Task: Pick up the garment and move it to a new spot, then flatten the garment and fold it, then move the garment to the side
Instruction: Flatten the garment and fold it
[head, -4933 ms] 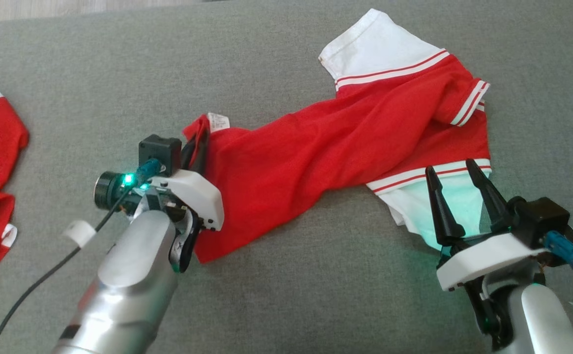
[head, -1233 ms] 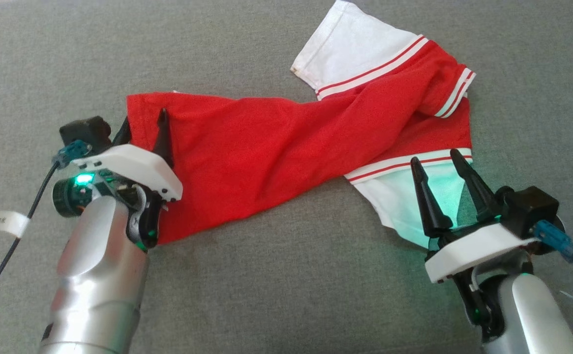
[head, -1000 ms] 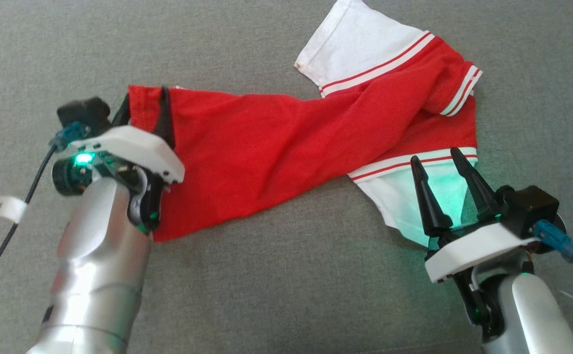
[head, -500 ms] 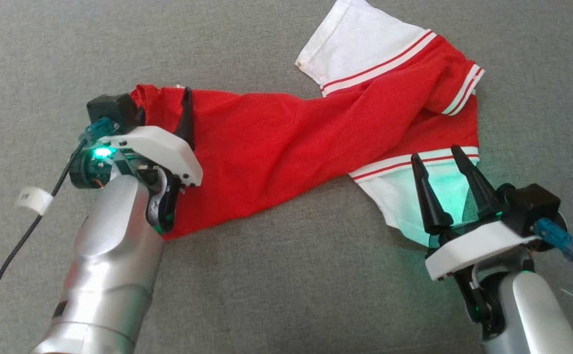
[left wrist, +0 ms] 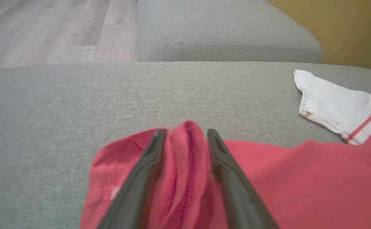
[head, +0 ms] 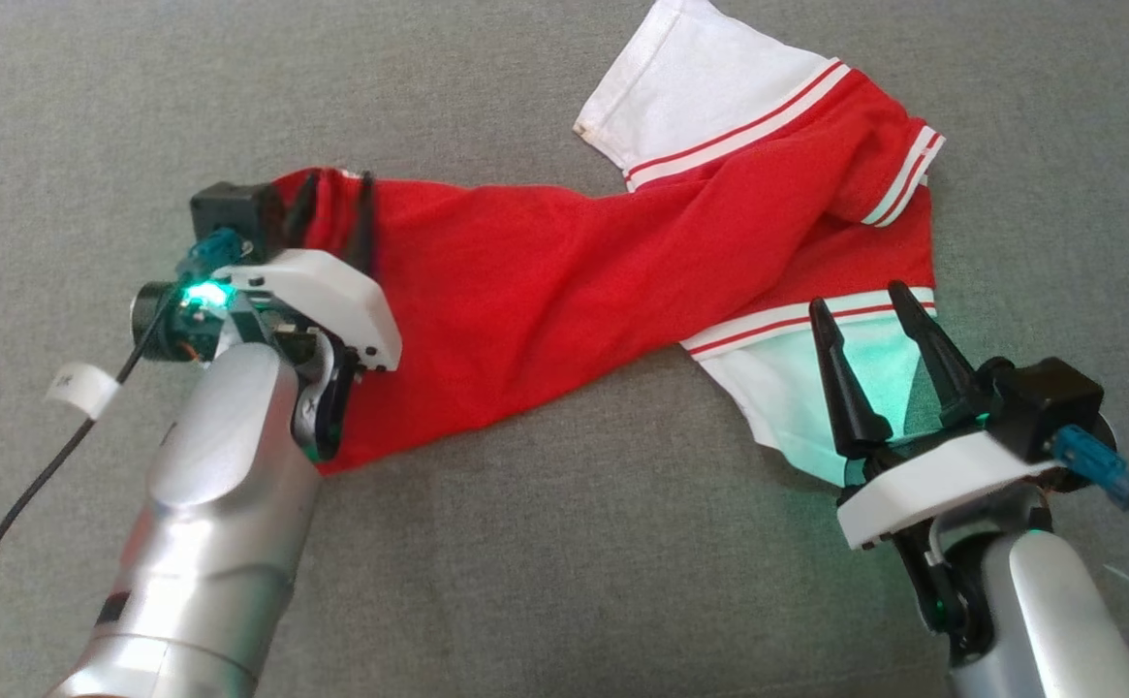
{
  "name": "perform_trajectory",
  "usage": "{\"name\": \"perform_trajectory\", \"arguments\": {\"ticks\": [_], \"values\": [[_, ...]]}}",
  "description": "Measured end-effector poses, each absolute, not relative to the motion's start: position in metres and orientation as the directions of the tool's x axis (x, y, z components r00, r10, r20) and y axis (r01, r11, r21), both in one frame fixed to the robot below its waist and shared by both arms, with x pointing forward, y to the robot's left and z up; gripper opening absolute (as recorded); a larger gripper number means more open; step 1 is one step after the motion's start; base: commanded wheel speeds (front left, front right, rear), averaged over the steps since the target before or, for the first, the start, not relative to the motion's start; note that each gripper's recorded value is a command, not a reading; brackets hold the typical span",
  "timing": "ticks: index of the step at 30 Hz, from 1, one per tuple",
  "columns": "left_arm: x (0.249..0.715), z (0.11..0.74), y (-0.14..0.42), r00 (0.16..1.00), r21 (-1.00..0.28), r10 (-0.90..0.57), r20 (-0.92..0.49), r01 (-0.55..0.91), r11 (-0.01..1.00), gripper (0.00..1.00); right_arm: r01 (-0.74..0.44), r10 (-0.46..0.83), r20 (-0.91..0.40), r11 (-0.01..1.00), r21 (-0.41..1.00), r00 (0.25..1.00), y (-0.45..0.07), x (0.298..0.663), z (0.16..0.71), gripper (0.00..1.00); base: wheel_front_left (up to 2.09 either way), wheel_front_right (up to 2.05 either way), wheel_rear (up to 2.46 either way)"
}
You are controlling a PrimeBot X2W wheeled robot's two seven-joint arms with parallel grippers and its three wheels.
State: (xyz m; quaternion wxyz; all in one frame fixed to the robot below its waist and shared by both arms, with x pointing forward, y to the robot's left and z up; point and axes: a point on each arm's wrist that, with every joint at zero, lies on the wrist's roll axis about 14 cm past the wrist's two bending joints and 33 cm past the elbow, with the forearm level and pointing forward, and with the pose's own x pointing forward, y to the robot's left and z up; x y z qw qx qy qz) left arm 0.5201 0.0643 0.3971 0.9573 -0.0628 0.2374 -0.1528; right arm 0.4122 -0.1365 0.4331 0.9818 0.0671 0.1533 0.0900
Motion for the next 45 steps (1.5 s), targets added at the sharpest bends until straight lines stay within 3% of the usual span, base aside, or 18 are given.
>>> {"name": "perform_trajectory", "arguments": {"ticks": [1, 9, 17, 22, 29, 32, 36, 45], "values": [[0.520, 0.397, 0.065, 0.842, -0.189, -0.319, -0.436, 0.261, 0.947, 0.00, -0.155, 0.196, -0.290, 0.975, 0.159, 0.937, -0.137, 0.412, 0.433, 1.00, 0.00, 0.00, 0.00], [0.524, 0.410, 0.066, 0.864, -0.177, -0.312, -0.396, 0.261, 0.949, 0.00, -0.155, 0.195, -0.286, 0.975, 0.158, 0.938, -0.137, 0.411, 0.435, 1.00, 0.00, 0.00, 0.00], [0.519, 0.517, 0.032, 0.914, -0.236, -0.404, -0.029, 0.386, 0.892, 0.00, -0.163, 0.201, -0.262, 0.974, 0.159, 0.944, -0.135, 0.412, 0.443, 1.00, 0.00, 0.00, 0.00], [0.462, 0.577, 0.007, 0.852, -0.357, -0.506, 0.136, 0.518, 0.777, 0.00, -0.183, 0.218, -0.239, 0.970, 0.162, 0.946, -0.129, 0.415, 0.451, 1.00, 0.00, 0.00, 0.00], [0.378, 0.676, -0.028, 0.674, -0.334, -0.637, 0.372, 0.738, 0.586, 0.00, -0.207, 0.243, -0.222, 0.963, 0.174, 0.944, -0.120, 0.410, 0.458, 1.00, 0.00, 0.00, 0.00], [0.353, 0.695, -0.039, 0.620, -0.318, -0.668, 0.411, 0.785, 0.532, 0.00, -0.216, 0.249, -0.207, 0.961, 0.173, 0.946, -0.118, 0.410, 0.463, 1.00, 0.00, 0.00, 0.00], [0.362, 0.692, -0.042, 0.638, -0.301, -0.666, 0.386, 0.770, 0.563, 0.00, -0.210, 0.243, -0.203, 0.963, 0.171, 0.948, -0.120, 0.408, 0.465, 1.00, 0.00, 0.00, 0.00], [0.476, 0.595, 0.032, 0.843, -0.142, -0.523, 0.123, 0.537, 0.832, 0.00, -0.174, 0.215, -0.225, 0.966, 0.190, 0.950, -0.130, 0.403, 0.455, 1.00, 0.00, 0.00, 0.00]]}}
